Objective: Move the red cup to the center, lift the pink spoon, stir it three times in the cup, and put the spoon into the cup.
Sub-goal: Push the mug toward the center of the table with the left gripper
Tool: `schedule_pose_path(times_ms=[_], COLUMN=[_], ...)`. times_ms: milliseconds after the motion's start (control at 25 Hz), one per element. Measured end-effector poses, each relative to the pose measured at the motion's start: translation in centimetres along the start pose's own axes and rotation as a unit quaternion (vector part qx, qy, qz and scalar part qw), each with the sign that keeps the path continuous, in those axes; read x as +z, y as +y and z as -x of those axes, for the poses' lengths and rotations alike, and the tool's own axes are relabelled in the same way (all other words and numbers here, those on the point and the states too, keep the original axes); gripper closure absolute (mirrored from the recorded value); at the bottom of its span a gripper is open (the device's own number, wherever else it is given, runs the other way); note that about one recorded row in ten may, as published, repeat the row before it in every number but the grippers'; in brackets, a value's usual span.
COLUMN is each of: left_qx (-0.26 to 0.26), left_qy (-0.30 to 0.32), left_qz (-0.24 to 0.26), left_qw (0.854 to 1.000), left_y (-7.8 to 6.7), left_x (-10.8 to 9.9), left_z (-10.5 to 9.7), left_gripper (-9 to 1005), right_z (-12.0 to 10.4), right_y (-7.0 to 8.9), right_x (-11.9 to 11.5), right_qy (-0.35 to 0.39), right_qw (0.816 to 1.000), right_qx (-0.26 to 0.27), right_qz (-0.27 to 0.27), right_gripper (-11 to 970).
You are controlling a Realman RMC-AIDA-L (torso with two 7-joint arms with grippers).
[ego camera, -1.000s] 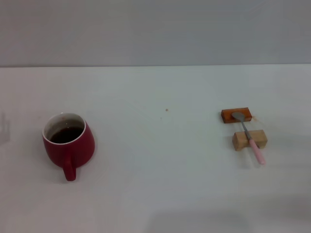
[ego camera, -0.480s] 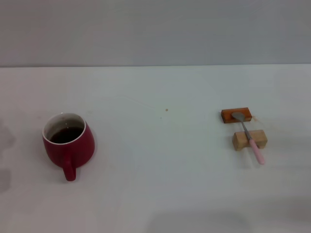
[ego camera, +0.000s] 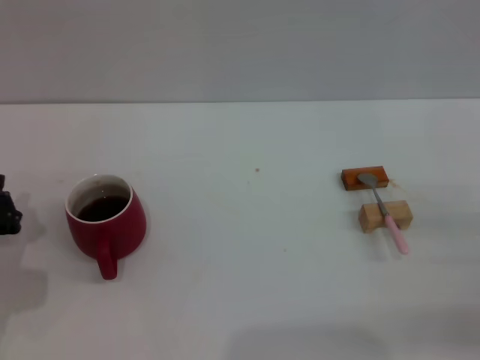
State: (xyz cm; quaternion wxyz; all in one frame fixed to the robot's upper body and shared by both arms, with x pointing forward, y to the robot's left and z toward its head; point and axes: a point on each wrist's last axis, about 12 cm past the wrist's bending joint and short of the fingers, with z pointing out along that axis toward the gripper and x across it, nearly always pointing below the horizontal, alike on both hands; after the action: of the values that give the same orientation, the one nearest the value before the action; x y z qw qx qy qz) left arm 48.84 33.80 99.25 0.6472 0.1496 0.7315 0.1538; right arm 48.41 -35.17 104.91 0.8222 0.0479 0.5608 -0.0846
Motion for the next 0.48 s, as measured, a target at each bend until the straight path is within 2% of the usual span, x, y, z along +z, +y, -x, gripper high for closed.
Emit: schedule_pose_path(times_ms=[160,480], left_qx=[0.037,0.079], left_qy=[-0.007,-0.024], left_qz=[-0.015,-0.057], left_qw=[0.999,0.995], left_y=[-0.6,-2.0], left_x=[0.1,1.0], left_z=[0.3,1.1], left_gripper=[996,992], right_z=[0.0,0.1], right_y=[0.0,0.0], right_x=[0.0,0.0], right_qy=[0.0,-0.004], right_qw=[1.0,1.0], right_qx=[0.0,-0.001], right_qz=[0.001,0.002], right_gripper=[293,293])
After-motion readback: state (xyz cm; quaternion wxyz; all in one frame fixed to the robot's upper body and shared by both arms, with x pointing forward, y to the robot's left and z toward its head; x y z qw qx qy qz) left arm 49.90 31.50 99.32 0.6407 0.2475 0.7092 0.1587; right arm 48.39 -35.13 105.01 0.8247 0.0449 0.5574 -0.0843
